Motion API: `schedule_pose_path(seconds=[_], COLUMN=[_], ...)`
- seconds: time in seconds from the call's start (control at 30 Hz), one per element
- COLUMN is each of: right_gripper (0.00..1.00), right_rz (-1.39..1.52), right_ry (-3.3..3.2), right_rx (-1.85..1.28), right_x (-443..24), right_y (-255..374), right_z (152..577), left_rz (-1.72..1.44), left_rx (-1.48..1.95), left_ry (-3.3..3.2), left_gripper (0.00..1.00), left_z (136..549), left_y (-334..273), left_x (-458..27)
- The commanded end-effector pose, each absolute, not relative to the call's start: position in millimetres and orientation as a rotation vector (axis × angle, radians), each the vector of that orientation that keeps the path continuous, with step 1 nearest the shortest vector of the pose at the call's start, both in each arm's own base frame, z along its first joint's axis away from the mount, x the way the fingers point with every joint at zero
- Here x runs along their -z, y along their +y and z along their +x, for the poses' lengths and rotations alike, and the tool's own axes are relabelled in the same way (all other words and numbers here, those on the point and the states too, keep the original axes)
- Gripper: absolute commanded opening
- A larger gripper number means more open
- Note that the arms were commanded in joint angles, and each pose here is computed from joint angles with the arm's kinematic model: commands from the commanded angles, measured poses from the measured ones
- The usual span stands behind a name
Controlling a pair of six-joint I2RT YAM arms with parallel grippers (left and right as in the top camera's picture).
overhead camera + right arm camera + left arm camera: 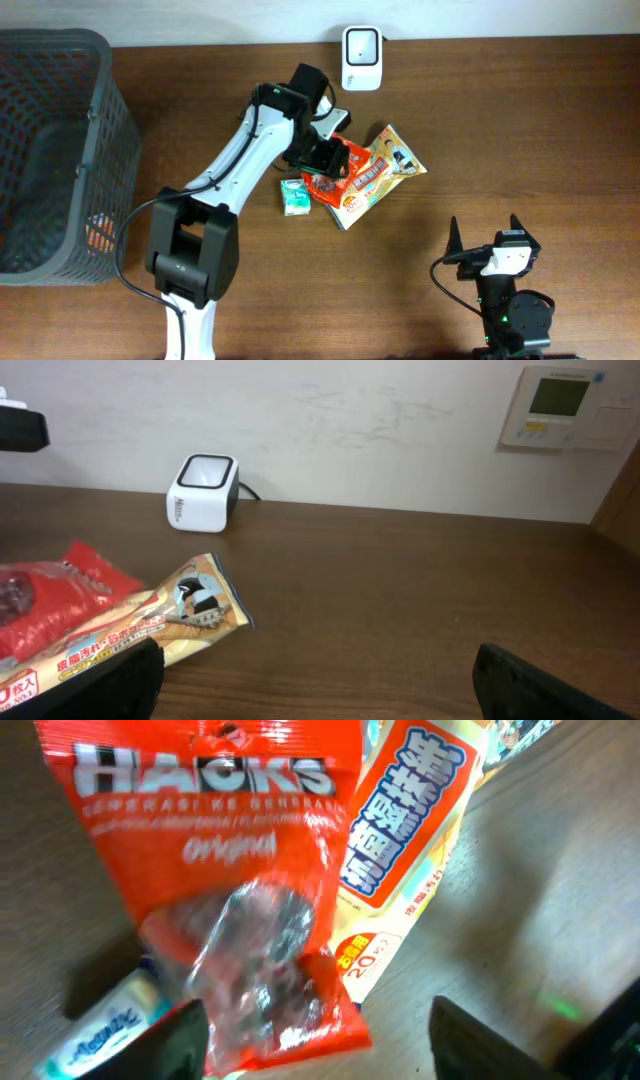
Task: Scan the item barcode
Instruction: 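Carry the red candy bag out and drop it on the snack bag, then lower the left gripper into the basket and grasp the orange-white pack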
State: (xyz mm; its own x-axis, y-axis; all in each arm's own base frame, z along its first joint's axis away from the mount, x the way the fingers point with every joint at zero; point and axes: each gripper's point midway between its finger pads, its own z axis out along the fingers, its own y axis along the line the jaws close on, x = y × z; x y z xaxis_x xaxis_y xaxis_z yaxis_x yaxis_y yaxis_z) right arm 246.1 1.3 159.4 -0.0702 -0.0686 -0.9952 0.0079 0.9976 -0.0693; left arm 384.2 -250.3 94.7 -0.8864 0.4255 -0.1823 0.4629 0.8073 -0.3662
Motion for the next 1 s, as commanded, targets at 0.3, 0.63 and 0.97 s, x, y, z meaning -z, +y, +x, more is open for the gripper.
schedule_pose_path(seconds=[0.3,0.63,0.97], right_gripper=[0.98,0.98,0.98], right_rz=[-0.061,-0.061,-0.061], right_ry=[1.647,1.647,1.647], right_rx=[0.058,0.058,0.059], right_x=[-156,-156,-156], right_y=[4,4,4], right_z=[246,246,246], left_rz=[0.54,-0.37,-1.001], left_rx=[0.622,-0.123,-0.291], left_ry=[2.506,2.274,2.141], left_gripper=[0.99,0.99,0.99], left_z=[389,352,315], left_y=[-182,-8,142], left_x=[-346,-434,-423])
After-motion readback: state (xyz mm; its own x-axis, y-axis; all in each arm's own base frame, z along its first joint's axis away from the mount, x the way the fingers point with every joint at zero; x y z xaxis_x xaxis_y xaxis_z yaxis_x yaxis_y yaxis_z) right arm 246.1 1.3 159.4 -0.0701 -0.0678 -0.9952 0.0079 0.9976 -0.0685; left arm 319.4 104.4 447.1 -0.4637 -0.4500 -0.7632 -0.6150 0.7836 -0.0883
